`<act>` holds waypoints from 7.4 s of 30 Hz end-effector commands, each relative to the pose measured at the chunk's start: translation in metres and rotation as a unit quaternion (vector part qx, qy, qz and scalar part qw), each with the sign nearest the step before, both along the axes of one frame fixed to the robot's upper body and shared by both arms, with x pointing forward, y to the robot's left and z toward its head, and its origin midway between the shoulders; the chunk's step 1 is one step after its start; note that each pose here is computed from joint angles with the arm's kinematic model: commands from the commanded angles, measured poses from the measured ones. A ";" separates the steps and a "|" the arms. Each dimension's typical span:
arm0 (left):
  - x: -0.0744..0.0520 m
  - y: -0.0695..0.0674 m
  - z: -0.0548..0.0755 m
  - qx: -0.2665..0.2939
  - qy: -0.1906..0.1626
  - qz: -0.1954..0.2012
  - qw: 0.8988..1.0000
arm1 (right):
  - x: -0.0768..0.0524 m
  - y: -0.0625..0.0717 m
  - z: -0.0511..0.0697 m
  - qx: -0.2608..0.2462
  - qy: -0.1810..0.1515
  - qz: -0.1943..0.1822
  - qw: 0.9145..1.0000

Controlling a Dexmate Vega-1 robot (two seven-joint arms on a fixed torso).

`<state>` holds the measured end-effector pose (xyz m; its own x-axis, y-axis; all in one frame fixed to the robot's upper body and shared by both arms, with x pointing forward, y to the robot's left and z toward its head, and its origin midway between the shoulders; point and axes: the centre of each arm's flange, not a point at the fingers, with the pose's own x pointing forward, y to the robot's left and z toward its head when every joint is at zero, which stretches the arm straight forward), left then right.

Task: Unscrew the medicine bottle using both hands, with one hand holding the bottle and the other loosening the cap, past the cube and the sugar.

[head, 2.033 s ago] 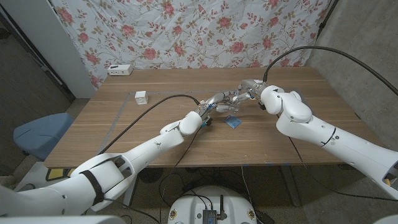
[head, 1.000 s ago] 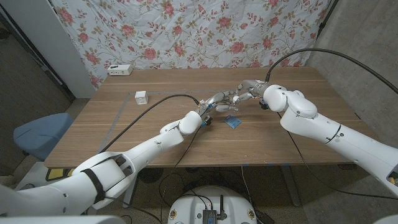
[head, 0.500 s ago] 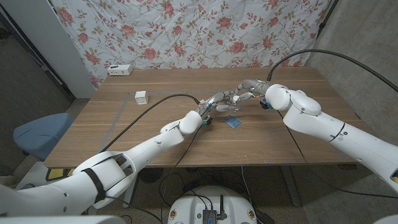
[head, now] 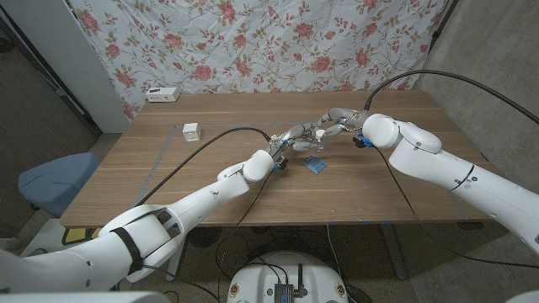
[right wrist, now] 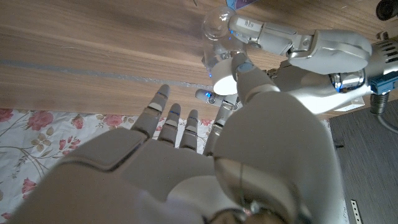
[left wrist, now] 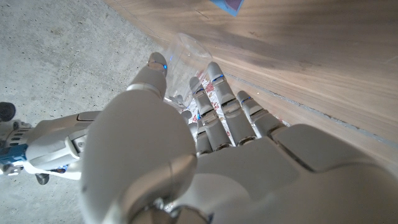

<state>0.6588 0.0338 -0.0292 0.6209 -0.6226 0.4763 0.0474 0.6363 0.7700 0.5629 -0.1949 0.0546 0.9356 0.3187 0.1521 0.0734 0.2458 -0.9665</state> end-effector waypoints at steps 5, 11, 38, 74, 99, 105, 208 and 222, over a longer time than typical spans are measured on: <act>0.000 0.000 -0.002 -0.001 0.001 0.001 1.000 | 0.001 -0.004 0.002 0.019 0.015 0.020 1.000; 0.002 -0.001 -0.002 -0.001 0.001 0.000 1.000 | 0.002 -0.005 0.003 0.022 0.023 0.026 0.999; 0.004 0.000 0.000 0.000 -0.001 -0.001 1.000 | 0.004 -0.005 0.007 0.025 0.055 0.043 0.997; 0.001 -0.002 -0.001 0.003 -0.004 -0.003 1.000 | -0.007 -0.008 0.008 0.019 0.040 0.001 0.999; -0.001 -0.003 -0.003 0.002 -0.005 -0.005 1.000 | -0.010 -0.004 0.008 -0.025 0.034 -0.046 0.998; -0.001 -0.004 -0.003 0.002 -0.006 -0.005 1.000 | -0.010 -0.003 0.008 -0.034 0.033 -0.053 0.997; 0.001 -0.008 -0.003 0.010 0.001 -0.015 1.000 | -0.005 0.002 0.000 -0.019 -0.010 -0.074 0.997; -0.001 -0.008 -0.006 0.009 0.004 -0.015 1.000 | -0.008 0.000 -0.002 -0.005 -0.012 -0.064 0.998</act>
<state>0.6591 0.0257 -0.0324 0.6020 -0.6502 0.4635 0.0689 0.6206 0.7811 0.5569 -0.1940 0.0536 0.9681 0.1886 0.1651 0.1259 0.2038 -0.9709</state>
